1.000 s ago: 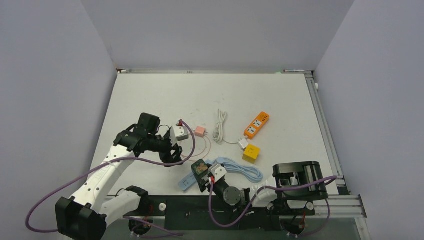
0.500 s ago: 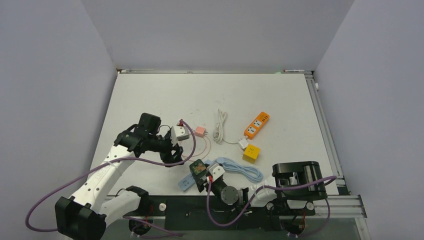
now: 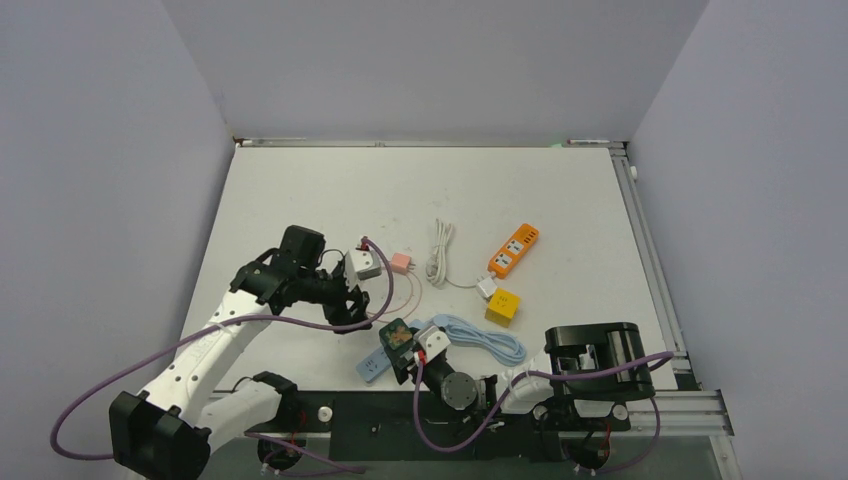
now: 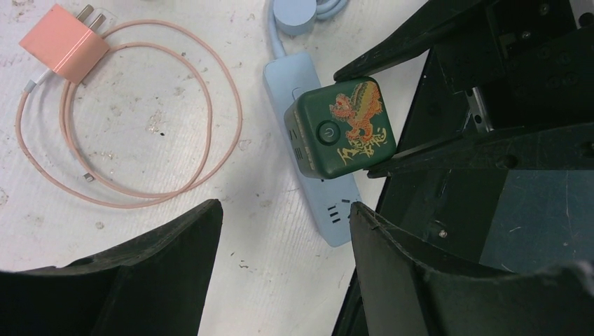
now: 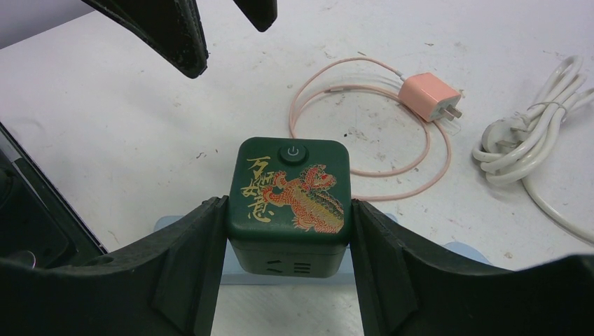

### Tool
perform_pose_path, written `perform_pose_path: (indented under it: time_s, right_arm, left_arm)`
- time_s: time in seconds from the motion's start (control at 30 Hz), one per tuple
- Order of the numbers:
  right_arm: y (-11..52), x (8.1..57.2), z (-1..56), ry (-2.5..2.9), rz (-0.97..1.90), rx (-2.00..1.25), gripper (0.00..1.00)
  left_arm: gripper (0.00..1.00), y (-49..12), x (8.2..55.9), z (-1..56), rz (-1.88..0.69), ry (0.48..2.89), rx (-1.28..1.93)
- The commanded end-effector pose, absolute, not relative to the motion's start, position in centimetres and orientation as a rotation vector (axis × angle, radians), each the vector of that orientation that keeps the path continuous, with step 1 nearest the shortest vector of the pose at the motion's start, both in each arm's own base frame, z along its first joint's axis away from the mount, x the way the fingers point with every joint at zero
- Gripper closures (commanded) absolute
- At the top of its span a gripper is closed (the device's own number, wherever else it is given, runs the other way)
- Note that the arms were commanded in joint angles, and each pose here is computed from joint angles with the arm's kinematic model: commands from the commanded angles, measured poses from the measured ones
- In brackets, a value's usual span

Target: Insert the plug

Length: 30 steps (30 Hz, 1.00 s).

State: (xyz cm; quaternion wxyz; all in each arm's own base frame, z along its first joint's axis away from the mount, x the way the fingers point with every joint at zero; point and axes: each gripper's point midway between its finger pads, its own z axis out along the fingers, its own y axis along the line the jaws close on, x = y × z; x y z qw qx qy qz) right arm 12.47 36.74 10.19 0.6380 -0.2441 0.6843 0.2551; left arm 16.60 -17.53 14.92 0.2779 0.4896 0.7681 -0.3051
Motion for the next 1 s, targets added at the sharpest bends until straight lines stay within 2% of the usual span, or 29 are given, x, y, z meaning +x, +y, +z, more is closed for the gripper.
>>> perform_pose_path:
  time_s: [0.0, 0.5, 0.97]
  right_arm:
    - [37.2, 11.7, 10.3, 1.575, 0.63, -0.564, 0.95]
    - [37.3, 11.4, 9.5, 1.601, 0.614, -0.607, 0.95]
    - [37.3, 11.5, 9.5, 1.616, 0.605, -0.617, 0.95]
  left_arm:
    - [0.37, -19.0, 17.3, 16.6, -0.856, 2.008, 1.294]
    - [0.37, -20.6, 17.8, 14.2, -0.789, 2.031, 1.383]
    - [0.38, -22.6, 17.1, 12.9, -0.843, 2.035, 1.462]
